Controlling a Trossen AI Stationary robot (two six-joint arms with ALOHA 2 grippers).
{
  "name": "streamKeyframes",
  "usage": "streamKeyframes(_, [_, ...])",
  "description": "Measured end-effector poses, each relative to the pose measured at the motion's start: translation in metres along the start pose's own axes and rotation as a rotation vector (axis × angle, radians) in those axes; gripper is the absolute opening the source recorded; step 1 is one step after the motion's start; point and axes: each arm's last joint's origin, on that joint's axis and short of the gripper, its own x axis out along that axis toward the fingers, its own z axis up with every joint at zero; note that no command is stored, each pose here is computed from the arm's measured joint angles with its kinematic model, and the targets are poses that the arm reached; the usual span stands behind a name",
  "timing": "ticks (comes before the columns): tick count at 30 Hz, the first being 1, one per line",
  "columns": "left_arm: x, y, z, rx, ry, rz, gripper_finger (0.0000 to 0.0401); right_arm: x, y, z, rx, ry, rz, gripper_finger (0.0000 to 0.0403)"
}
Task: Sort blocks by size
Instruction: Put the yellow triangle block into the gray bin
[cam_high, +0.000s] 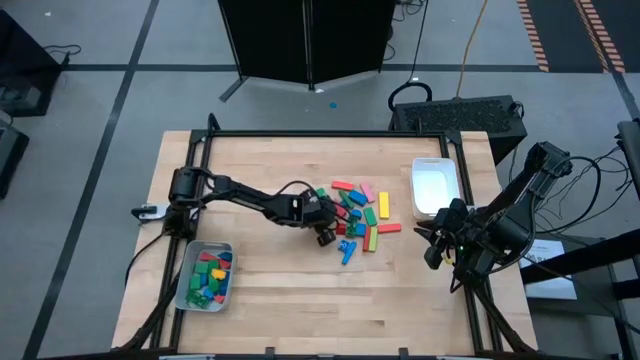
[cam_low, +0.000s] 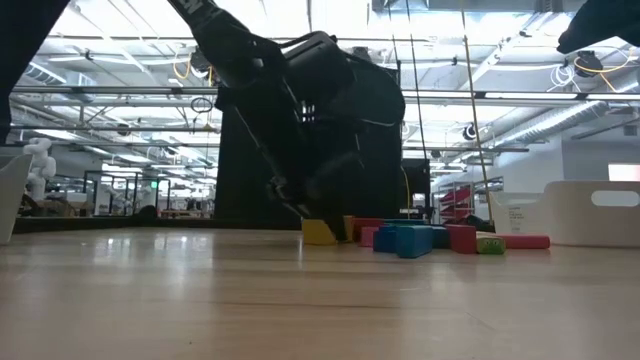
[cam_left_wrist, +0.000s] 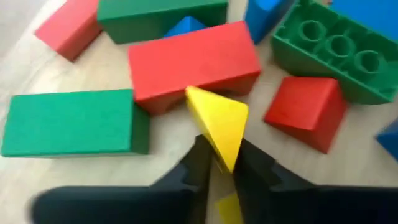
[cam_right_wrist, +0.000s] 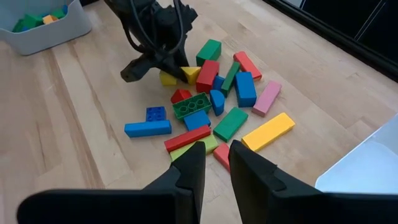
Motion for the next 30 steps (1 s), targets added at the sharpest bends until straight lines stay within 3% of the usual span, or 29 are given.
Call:
streamKeyframes(3, [0.0, -0.001, -0.001, 0.0, 0.005, -0.009, 0.0012, 0.0, 0.0, 0.0, -0.001, 0.0, -0.001, 0.0068])
streamKeyframes(10, [-0.008, -0.014, -0.005, -0.016, 0.037, -0.074, 0.0004, 0.0, 0.0, 0.0, -0.002, 0.0, -0.001, 0.0068])
streamKeyframes(16, [-0.041, -0.034, -0.004, 0.038, 0.006, -0.089, 0.0002, 0.0, -0.001, 0.0, -0.018, 0.001, -0.006, 0.0068])
streamKeyframes(23, [-0.108, -0.046, -0.01, 0.038, 0.028, -0.083, 0.0001, 0.0, -0.001, 0.0, -0.025, 0.001, -0.005, 0.0068])
streamKeyframes(30, [-0.203, -0.041, -0.06, 0.006, 0.304, 0.026, 0.0, 0.0, -0.001, 0.0, -0.042, 0.001, -0.003, 0.0068])
